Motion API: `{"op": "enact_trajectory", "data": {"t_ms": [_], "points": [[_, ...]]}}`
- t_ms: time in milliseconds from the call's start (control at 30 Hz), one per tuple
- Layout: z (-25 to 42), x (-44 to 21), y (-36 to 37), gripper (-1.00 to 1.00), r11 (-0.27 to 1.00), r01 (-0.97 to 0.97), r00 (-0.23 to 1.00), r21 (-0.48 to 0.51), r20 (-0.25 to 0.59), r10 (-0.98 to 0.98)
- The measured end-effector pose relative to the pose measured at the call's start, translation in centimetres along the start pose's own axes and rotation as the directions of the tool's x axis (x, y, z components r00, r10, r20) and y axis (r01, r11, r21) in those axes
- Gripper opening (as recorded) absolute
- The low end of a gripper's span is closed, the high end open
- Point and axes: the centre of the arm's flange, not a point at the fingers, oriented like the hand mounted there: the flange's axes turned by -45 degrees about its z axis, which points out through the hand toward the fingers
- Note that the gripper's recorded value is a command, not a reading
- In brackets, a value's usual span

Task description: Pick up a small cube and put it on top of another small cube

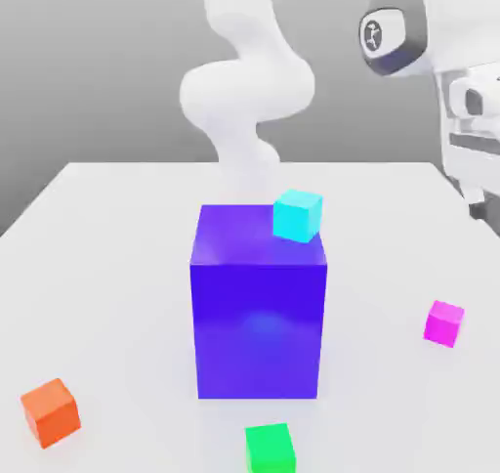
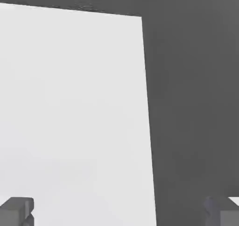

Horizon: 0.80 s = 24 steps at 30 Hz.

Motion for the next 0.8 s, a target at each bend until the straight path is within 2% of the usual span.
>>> {"op": "enact_trajectory", "data": {"t_ms": [167, 367, 433, 600, 633, 800], "points": [[6.0, 3.1, -5.3, 0.00, 0.941, 0.322, 0.946, 0.105, 0.002, -0.324], [12.1, 5.2, -12.8, 0.00, 0.721, 0.657, 0.745, 0.218, -0.048, -0.665], [14.0, 5.0, -14.3, 0.00, 0.662, 0.710, 0.692, 0.240, -0.063, -0.719], [18.8, 4.3, -15.7, 0.00, 0.643, 0.725, 0.675, 0.246, -0.069, -0.735], [19.6, 4.2, -15.9, -1.00, 0.643, 0.725, 0.675, 0.247, -0.070, -0.735], [19.6, 4.1, -15.9, -1.00, 0.642, 0.725, 0.675, 0.249, -0.070, -0.735]]}}
